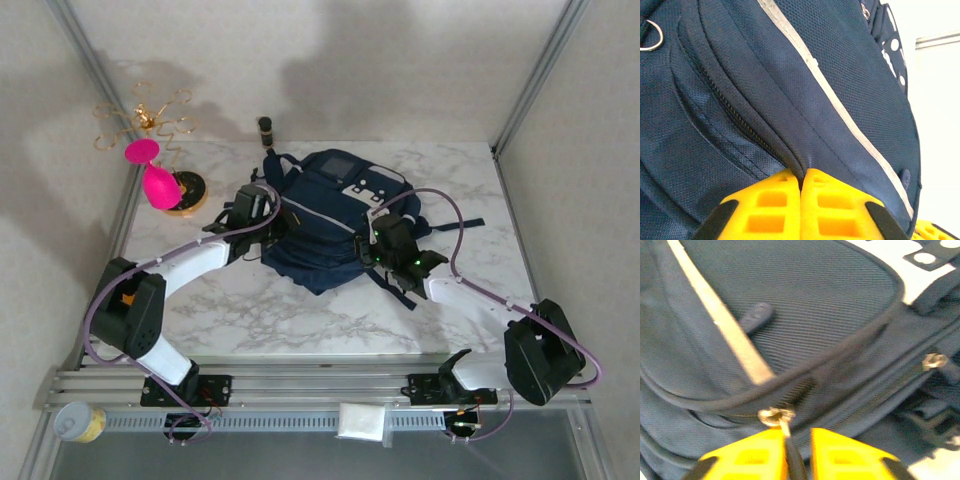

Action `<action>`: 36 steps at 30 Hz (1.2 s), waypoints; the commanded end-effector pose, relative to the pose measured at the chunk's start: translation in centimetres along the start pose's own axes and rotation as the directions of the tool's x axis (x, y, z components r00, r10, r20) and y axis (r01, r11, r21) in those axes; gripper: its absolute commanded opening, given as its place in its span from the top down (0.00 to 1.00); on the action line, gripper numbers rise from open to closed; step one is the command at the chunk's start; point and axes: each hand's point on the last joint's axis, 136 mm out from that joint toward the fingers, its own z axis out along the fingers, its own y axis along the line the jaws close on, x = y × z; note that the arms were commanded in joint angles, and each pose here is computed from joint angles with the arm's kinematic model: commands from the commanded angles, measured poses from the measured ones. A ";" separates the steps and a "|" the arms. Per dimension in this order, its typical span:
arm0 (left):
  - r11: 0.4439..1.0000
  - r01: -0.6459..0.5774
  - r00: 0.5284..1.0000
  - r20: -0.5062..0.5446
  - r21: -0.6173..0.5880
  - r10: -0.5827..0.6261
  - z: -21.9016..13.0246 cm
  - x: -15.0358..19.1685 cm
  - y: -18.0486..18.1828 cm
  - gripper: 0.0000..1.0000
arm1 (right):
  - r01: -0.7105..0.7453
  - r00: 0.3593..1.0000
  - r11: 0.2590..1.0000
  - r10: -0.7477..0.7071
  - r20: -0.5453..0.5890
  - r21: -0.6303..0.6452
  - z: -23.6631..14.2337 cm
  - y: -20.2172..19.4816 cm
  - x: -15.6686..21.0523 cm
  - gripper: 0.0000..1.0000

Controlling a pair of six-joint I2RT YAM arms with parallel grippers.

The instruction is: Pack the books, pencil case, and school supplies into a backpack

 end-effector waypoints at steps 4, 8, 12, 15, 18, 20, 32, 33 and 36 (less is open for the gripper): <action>0.995 -0.012 0.992 0.124 -0.099 0.024 -3.3 -3.5 3.0 0.52 | -0.071 0.997 0.990 0.066 0.048 0.121 -2.8 -3.9 -2.2 0.59; 0.994 -0.064 0.983 0.167 -0.090 0.078 -7.0 -2.9 2.7 0.31 | -0.161 0.983 0.969 0.141 0.116 0.187 -4.5 -7.4 -3.7 0.44; 0.954 -0.075 0.929 0.328 -0.290 0.172 -11.8 -5.3 6.4 0.15 | -0.220 0.964 0.947 0.174 0.204 0.234 -5.7 -10.7 -4.7 0.35; 0.891 -0.024 0.851 0.459 -0.453 0.255 -16.2 -7.9 9.7 0.00 | -0.298 0.933 0.906 0.209 0.294 0.301 -6.8 -14.6 -5.1 0.21; 0.798 0.109 0.727 0.595 -0.593 0.343 -20.6 -10.2 13.7 0.00 | -0.373 0.887 0.848 0.207 0.412 0.377 -7.7 -18.6 -4.8 0.15; 0.728 0.192 0.631 0.651 -0.658 0.422 -22.9 -11.0 16.4 0.00 | -0.413 0.857 0.801 0.182 0.482 0.433 -7.7 -21.4 -3.7 0.11; 0.830 -0.087 0.417 0.736 -0.551 0.533 -18.9 -10.1 17.4 0.01 | -0.204 0.818 0.903 -0.054 0.572 0.377 -4.1 -21.7 -1.8 0.01; 0.823 -0.110 0.408 0.730 -0.557 0.548 -18.6 -10.3 17.0 0.01 | -0.160 0.805 0.919 -0.089 0.587 0.360 -4.4 -20.7 -1.3 0.01; 0.817 -0.162 0.386 0.726 -0.554 0.569 -17.7 -10.7 16.6 0.01 | -0.110 0.776 0.941 -0.120 0.619 0.321 -4.3 -19.6 0.3 0.01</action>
